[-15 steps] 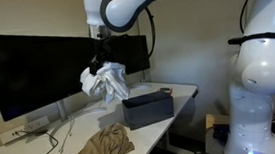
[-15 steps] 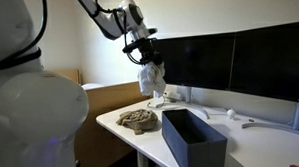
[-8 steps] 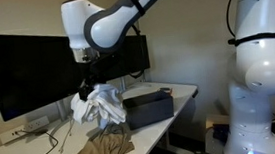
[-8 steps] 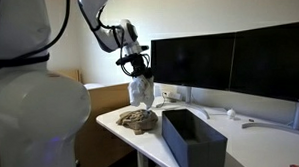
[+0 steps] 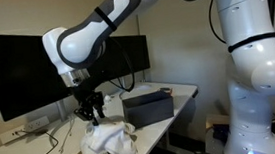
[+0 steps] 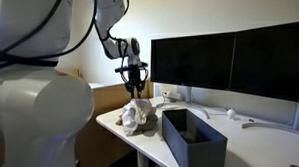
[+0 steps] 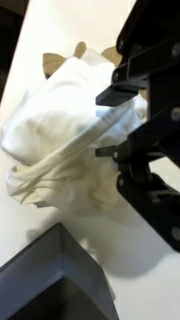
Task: Remove the cloth from the box
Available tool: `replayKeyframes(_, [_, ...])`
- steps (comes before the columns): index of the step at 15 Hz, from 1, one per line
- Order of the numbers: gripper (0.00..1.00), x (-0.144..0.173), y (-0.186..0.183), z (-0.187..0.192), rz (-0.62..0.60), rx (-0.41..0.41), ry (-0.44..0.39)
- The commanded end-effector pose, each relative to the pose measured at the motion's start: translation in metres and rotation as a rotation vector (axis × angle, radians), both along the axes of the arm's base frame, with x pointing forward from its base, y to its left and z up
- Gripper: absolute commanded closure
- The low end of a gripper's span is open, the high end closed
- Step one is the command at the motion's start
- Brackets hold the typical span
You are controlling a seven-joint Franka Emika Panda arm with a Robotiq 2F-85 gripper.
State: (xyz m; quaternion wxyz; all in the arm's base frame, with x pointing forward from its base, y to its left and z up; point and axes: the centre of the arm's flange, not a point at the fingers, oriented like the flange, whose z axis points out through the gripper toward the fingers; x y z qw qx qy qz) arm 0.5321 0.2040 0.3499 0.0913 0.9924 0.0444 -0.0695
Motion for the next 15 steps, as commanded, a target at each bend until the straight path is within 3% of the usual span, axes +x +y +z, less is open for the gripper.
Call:
replayKeyframes(1, [0.24, -0.005, 0.015, 0.011, 0.073, -0.023, 0.134])
replayKeyframes(4, [0.03, -0.016, 0.023, 0.031, 0.120, -0.068, 0.172])
replayKeyframes(5, [0.01, -0.017, 0.025, 0.037, 0.127, -0.074, 0.179])
replayKeyframes(9, [0.00, -0.020, 0.027, 0.078, 0.131, -0.050, 0.138])
replayKeyframes(15, [0.00, -0.022, 0.016, 0.139, 0.116, 0.065, 0.064])
